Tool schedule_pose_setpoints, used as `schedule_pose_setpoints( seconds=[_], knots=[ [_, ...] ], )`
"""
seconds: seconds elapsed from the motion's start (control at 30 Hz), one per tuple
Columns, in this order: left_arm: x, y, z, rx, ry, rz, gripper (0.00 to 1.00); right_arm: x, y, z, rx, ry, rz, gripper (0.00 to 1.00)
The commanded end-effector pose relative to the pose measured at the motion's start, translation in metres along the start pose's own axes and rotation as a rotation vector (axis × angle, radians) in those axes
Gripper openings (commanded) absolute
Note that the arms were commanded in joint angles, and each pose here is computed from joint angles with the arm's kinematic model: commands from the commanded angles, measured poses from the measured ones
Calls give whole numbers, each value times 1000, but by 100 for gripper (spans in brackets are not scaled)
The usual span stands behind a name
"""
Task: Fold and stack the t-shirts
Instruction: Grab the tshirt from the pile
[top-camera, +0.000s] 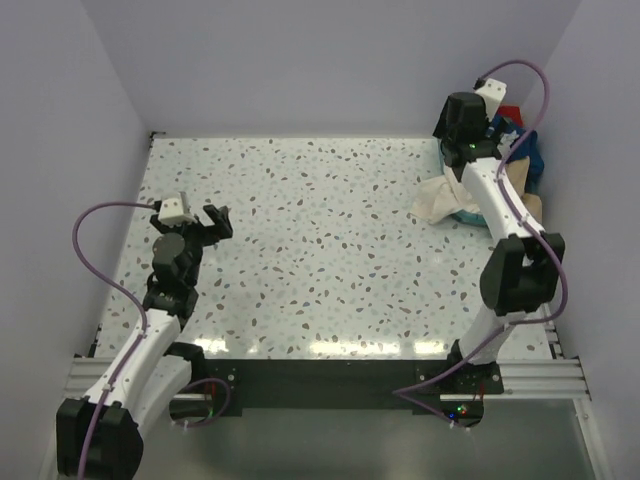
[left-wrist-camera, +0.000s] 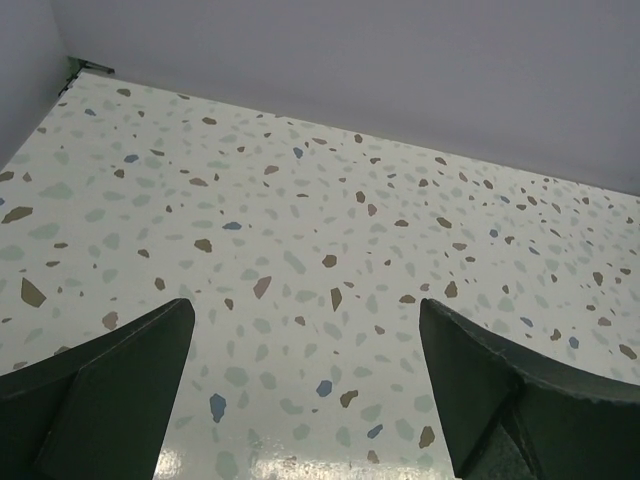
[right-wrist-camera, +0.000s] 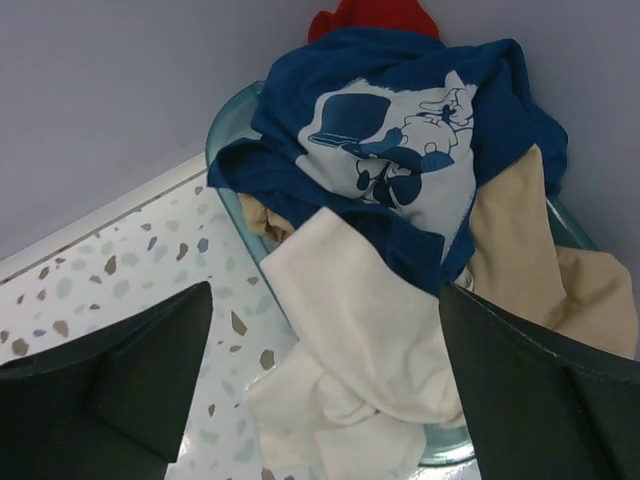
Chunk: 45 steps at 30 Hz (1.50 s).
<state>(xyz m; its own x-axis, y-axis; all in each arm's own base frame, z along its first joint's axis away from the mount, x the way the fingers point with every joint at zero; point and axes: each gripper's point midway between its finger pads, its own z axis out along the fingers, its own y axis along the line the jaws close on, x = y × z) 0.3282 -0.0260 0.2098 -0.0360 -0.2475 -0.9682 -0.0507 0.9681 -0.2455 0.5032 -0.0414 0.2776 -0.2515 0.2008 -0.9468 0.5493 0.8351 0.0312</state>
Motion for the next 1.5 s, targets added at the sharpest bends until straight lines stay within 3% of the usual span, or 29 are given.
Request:
schedule_pose_setpoints(
  seconds=[0.0, 0.27, 0.53, 0.67, 0.7, 0.8, 0.87, 0.9, 0.93, 1.13, 1.27, 1.47],
  knots=[
    [-18, -10, 3, 46, -64, 7, 100, -16, -21, 24, 157, -1, -49, 99],
    [-20, -18, 4, 90, -84, 1, 100, 24, -50, 112, 222, 117, -18, 99],
    [-19, -18, 3, 94, -88, -1, 100, 30, -58, 143, 247, 122, -10, 97],
    [-22, -19, 1, 99, -97, -3, 100, 26, -55, 145, 222, 100, 4, 75],
    [-21, -18, 1, 97, -96, -3, 100, 22, -56, 142, 212, 93, 7, 59],
    [-21, -18, 0, 96, -98, -4, 100, 9, -53, 139, 197, 63, 14, 29],
    [-21, -18, -1, 97, -100, -5, 100, 2, -52, 136, 187, 54, 17, 14],
    [-21, -17, -2, 97, -100, -5, 100, -2, -52, 134, 181, 51, 17, 2],
    [-22, -17, -3, 98, -103, -5, 100, -10, -51, 128, 165, 42, 25, 0],
    [-28, -16, -7, 92, -126, -11, 100, -48, -56, 83, 102, -33, 105, 0],
    [-25, -15, -7, 91, -124, -11, 100, -107, -58, 19, 10, -177, 182, 0],
    [-23, -16, -6, 92, -118, -8, 100, -158, -32, -65, -126, -331, 174, 0]
  ],
)
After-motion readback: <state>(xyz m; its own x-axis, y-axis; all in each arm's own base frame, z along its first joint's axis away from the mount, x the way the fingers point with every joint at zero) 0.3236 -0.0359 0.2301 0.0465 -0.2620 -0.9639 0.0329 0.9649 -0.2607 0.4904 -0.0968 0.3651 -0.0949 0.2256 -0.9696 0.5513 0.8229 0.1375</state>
